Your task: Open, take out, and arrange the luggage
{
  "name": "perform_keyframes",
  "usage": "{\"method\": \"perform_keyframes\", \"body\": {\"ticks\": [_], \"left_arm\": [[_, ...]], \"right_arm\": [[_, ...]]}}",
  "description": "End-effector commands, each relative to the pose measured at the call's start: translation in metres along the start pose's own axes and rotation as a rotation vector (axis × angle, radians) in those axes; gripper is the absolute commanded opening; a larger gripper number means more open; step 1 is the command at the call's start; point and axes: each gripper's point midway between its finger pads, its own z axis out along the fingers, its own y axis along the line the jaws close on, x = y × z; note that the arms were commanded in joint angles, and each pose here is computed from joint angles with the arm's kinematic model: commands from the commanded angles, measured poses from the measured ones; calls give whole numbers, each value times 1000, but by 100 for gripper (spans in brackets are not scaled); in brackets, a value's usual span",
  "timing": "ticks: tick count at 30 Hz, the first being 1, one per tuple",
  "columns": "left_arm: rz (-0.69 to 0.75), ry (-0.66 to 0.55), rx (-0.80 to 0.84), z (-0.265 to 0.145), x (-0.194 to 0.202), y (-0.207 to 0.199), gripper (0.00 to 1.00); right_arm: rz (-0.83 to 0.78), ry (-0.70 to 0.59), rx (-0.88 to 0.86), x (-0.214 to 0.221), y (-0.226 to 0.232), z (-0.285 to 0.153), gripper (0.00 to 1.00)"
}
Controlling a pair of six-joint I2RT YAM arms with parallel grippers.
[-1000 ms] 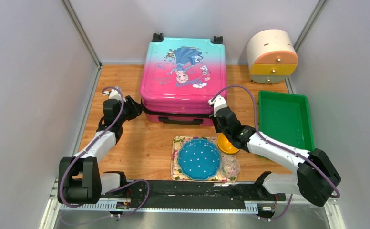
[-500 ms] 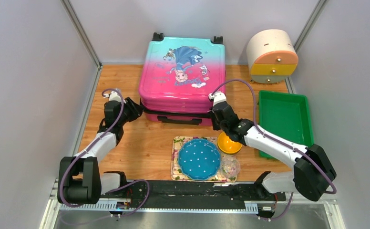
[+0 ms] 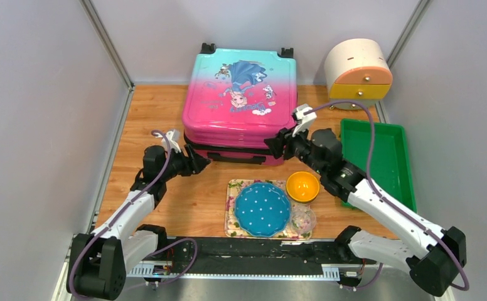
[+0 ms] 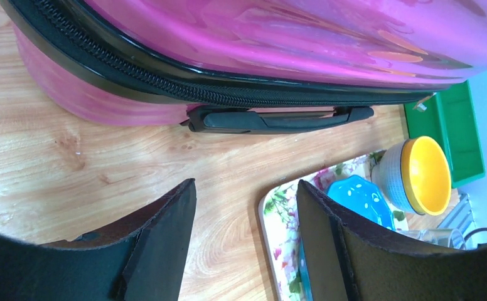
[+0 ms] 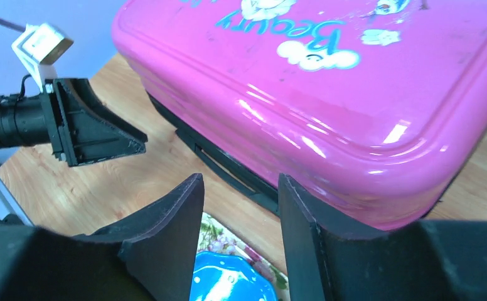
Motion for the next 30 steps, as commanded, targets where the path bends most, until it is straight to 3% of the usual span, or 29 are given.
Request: {"method": "perform_keyframes", "body": {"ticks": [1,12,25,30], "left_arm": [[24,14,59,-7,2,-7,69],[197,11,160,-11,-9,-31,70],[185,12,104,-7,-8,-19,69],[189,12,82,-6,-8,-14,69]], "right_arm": [[13,-2,-42,2,0,-10,51],[-67,194,103,75,-50,-25,59],[-28,237,295,106,-91,8,51],[-40,227,336,113,-101,17,44]]}}
